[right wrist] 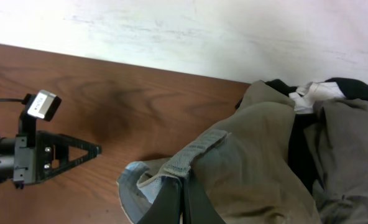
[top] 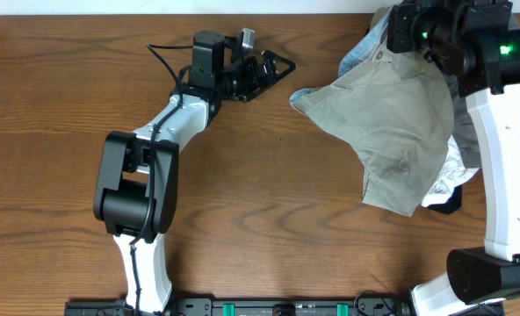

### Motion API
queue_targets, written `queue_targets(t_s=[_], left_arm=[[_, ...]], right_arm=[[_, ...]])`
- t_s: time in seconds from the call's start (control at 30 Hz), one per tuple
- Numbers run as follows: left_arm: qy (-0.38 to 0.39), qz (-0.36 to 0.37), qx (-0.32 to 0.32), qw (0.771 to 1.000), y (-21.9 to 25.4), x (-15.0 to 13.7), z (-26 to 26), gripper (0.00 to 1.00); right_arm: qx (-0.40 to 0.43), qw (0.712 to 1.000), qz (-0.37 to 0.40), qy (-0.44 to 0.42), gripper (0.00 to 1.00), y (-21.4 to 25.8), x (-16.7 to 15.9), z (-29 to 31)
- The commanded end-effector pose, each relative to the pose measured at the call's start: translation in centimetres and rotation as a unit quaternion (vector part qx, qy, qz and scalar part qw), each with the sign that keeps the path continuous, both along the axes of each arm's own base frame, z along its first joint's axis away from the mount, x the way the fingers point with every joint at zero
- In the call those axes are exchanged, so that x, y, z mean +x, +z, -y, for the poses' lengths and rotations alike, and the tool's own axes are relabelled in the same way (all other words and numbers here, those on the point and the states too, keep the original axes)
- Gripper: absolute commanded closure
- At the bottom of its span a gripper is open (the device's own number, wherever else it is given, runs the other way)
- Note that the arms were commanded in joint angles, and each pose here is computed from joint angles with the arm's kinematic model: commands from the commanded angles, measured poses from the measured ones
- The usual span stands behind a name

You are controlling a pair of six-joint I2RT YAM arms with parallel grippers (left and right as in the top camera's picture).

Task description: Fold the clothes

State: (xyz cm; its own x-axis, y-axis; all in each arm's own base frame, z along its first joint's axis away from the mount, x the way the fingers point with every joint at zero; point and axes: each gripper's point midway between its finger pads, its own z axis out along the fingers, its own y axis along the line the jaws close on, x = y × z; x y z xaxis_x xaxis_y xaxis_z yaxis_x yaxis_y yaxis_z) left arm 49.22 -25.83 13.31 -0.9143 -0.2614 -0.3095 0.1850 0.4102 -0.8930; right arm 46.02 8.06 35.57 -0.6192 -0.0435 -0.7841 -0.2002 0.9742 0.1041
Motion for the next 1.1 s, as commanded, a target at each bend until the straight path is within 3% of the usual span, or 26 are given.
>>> queue_targets(t_s=[0.0, 0.33, 0.63, 0.77, 1.07], left_arm=[[-0.031, 0.034, 0.006, 0.999, 0.2, -0.3, 1.2, 0.02], [-0.131, 0.148, 0.064, 0.978, -0.9, -3.7, 5.6, 0.02], [-0.159, 0.142, 0.106, 0.971, -3.3, -4.7, 3.8, 0.02], [-0.154, 0.106, 0.109, 0.976, -4.0, -5.1, 3.1, 0.01], [-0.088, -0.056, 0.065, 0.992, -4.2, -5.4, 3.3, 0.01]], right_arm=[[-0.003, 1.0, 0.011, 0.011, 0.99, 0.8, -0.2, -0.4], [-0.009, 1.0, 0.002, 0.013, 0.99, 0.1, -0.3, -0.3], [-0.015, 1.0, -0.002, 0.01, 0.99, -0.1, -0.4, -0.1], [-0.015, 1.0, -0.002, 0.01, 0.99, -0.1, -0.4, -0.1], [-0.014, 1.0, -0.001, 0.01, 0.99, -0.1, -0.4, -0.1]])
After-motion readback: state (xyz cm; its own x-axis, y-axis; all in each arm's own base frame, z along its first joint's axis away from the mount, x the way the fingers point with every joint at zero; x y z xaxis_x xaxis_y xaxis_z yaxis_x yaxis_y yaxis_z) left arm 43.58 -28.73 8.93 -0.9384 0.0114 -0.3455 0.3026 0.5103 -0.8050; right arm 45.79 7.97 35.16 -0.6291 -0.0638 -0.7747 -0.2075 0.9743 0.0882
